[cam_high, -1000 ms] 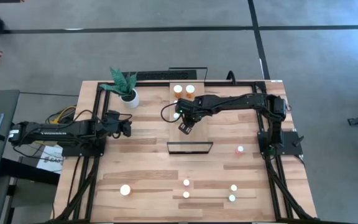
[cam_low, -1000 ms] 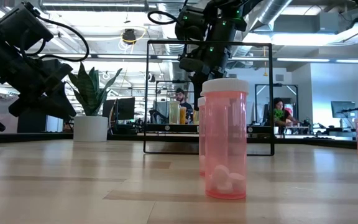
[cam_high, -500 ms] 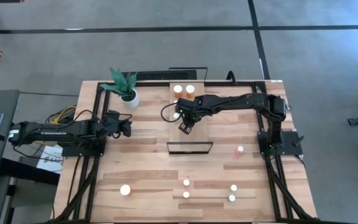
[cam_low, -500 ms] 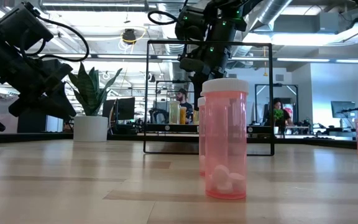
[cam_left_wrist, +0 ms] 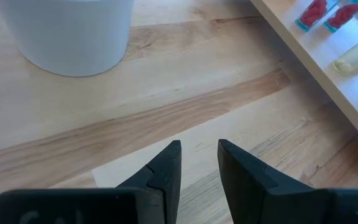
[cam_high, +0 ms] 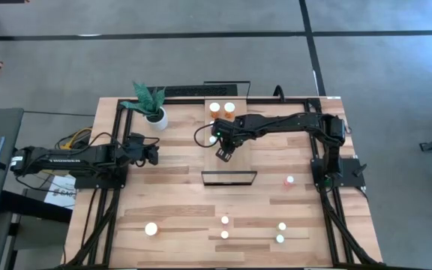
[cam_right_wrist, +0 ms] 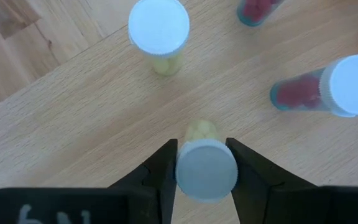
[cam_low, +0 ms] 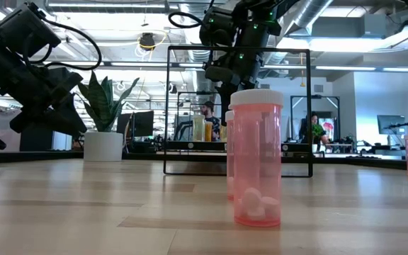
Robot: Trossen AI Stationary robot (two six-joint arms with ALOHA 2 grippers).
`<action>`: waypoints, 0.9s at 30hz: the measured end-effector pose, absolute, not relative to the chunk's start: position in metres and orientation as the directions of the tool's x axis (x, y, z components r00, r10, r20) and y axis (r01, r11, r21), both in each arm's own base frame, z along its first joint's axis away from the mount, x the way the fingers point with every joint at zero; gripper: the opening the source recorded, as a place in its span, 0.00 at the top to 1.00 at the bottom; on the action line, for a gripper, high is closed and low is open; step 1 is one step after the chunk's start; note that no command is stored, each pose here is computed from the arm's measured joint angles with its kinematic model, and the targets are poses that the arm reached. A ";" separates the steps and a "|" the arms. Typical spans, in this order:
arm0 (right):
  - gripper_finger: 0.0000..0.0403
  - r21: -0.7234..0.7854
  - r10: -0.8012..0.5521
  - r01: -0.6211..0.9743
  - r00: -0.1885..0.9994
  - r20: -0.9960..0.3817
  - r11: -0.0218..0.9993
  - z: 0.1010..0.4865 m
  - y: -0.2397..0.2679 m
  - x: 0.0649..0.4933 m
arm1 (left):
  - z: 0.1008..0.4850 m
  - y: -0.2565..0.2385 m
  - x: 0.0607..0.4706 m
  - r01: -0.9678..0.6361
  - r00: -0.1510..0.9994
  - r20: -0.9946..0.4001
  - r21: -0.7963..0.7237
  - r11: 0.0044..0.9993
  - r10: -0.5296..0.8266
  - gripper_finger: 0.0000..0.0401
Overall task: Pick and place medicine bottles onto shelf by color
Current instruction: Put the top yellow pill bottle aligned with the other yellow pill bottle on the shelf
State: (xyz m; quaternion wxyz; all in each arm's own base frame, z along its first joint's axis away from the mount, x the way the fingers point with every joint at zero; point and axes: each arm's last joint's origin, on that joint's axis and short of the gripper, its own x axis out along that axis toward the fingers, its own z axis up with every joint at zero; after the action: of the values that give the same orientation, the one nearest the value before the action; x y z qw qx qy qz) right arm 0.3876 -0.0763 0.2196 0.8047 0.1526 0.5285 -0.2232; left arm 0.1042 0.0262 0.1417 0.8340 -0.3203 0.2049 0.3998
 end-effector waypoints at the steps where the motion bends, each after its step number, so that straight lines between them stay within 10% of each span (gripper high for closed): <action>1: 0.64 0.010 -0.198 0.521 0.341 -0.919 0.854 0.220 -0.076 0.388 | 0.142 0.026 0.104 -0.798 0.596 -0.598 -0.370 0.475 0.536 0.77; 27: 0.60 0.020 -0.162 0.531 0.294 -0.942 0.847 0.203 -0.088 0.389 | 0.142 0.026 0.104 -0.798 0.597 -0.598 -0.371 0.475 0.535 0.77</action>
State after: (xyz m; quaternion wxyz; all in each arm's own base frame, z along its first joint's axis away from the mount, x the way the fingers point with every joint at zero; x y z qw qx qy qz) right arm 0.3886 -0.0881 0.2029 0.7869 0.1671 0.5517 -0.2203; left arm 0.1042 0.0262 0.1417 0.8341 -0.3204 0.2048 0.3997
